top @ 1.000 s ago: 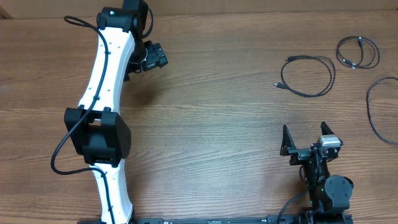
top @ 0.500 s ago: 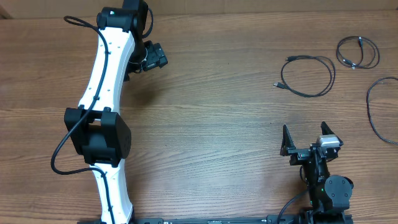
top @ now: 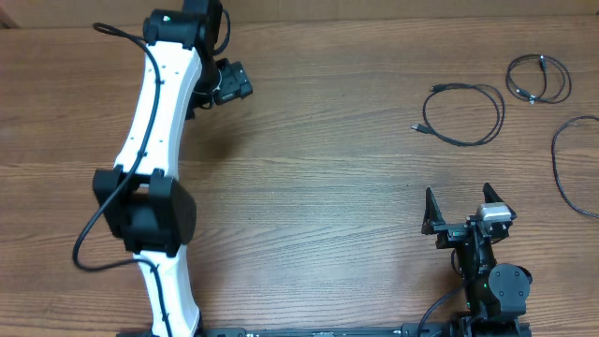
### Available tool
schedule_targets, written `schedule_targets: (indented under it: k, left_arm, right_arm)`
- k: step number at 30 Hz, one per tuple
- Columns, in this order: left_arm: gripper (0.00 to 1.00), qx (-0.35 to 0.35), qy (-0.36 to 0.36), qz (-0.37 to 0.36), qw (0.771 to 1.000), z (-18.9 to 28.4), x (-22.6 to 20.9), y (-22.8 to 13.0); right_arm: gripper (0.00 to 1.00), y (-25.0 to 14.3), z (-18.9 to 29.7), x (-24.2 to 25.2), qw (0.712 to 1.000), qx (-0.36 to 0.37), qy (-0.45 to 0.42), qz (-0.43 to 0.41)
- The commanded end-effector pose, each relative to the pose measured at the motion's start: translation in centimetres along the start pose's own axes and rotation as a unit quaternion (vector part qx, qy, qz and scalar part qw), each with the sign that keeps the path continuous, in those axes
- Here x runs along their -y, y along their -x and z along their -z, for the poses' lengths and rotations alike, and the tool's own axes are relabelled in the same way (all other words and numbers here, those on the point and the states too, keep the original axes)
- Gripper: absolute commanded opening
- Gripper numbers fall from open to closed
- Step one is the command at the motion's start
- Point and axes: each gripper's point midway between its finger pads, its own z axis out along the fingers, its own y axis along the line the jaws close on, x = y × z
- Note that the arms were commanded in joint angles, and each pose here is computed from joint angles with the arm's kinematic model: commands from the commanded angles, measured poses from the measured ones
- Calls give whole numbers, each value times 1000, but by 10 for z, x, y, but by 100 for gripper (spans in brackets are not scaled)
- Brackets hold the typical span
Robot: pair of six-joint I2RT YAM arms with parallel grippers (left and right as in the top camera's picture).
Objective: Untangle cables
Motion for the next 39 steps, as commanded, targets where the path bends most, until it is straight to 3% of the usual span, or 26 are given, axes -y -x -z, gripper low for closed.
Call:
schedule_targets:
  k: [1, 11, 24, 30, 35, 39]
  left_arm:
    - [100, 81, -48, 1, 996, 81, 1, -3]
    - [100, 224, -107, 2, 969, 210, -31, -32]
    - [100, 301, -135, 0, 944, 297, -101, -122]
    - [99, 330, -153, 5, 931, 307, -135, -170]
    - [100, 337, -150, 47, 928, 281, -169, -211]
    - [100, 374, -164, 68, 910, 262, -182, -224]
  right_arm:
    - [100, -1, 0, 0, 1000, 3, -1, 2]
    - [100, -1, 0, 0, 1000, 3, -1, 2]
    - [100, -1, 0, 0, 1000, 3, -1, 2]
    - [100, -1, 0, 0, 1000, 3, -1, 2]
    - [100, -1, 0, 0, 1000, 3, -1, 2]
    - [100, -1, 0, 0, 1000, 3, -1, 2]
